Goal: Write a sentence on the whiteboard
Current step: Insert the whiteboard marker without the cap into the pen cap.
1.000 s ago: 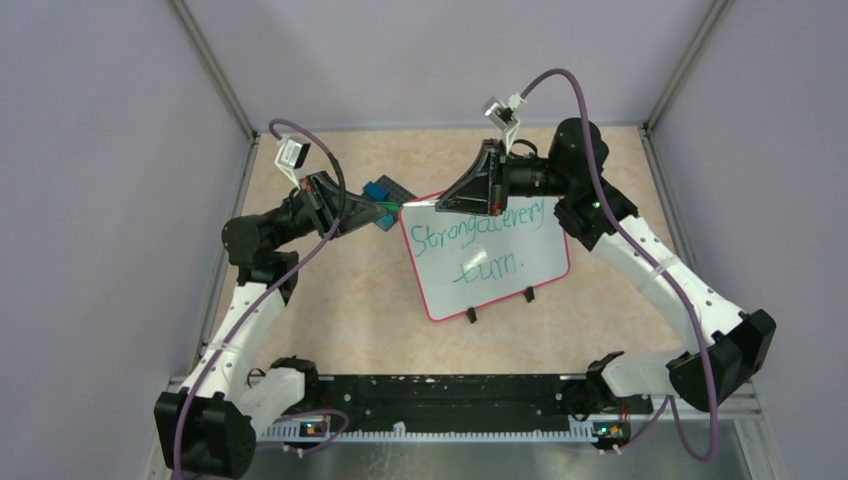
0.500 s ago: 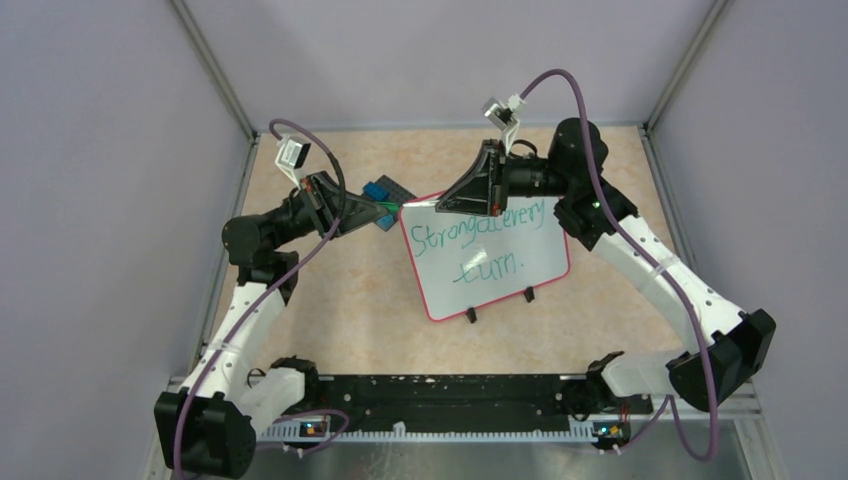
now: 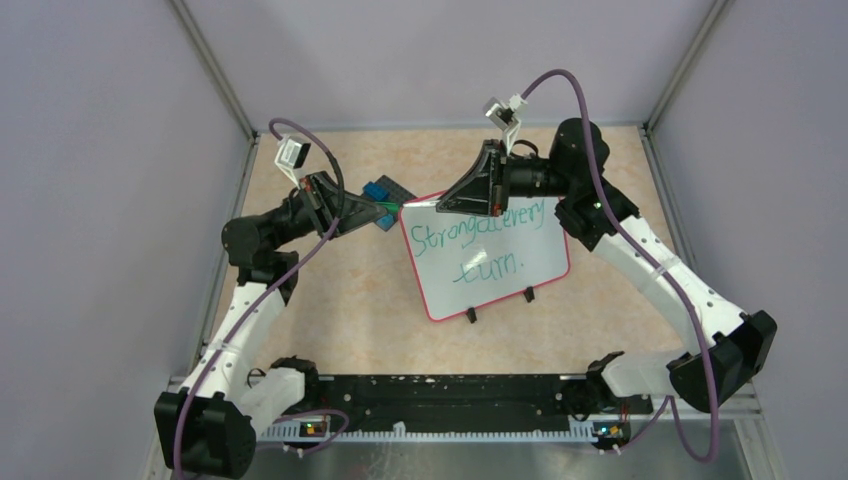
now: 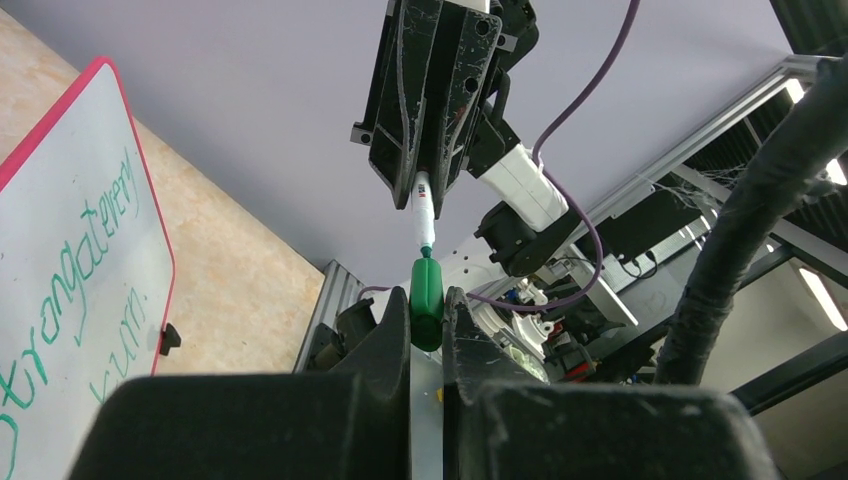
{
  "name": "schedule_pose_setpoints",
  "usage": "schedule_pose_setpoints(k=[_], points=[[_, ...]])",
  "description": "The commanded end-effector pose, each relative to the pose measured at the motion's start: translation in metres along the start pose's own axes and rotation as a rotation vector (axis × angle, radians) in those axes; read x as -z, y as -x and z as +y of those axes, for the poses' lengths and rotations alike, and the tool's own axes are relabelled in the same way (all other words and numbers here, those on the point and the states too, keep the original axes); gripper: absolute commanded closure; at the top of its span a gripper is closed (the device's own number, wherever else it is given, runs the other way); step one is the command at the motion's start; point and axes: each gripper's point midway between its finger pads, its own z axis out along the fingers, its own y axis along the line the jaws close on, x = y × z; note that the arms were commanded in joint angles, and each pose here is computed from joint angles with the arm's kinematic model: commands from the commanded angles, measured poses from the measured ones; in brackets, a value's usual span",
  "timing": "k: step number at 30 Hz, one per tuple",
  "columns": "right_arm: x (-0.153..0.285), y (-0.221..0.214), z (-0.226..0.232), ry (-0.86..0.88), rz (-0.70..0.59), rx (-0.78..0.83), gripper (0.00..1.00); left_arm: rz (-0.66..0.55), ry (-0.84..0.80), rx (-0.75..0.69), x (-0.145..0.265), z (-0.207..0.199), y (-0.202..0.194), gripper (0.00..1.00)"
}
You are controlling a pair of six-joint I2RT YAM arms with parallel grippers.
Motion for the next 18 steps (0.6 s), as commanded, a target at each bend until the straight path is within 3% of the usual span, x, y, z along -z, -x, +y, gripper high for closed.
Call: schedule_pose_setpoints(k=[1, 18], points=[[0.006, 0.005, 0.01, 0.005, -0.021, 0.046, 1.0, -0.012, -0.04, -0.057, 0.001, -0.016, 0.002, 1.0], [-0.002, 0.003, 0.014, 0.046, -0.004, 0.028, 1.0, -0.012, -0.02, -0.028, 0.0, -0.006, 0.001, 1.0]])
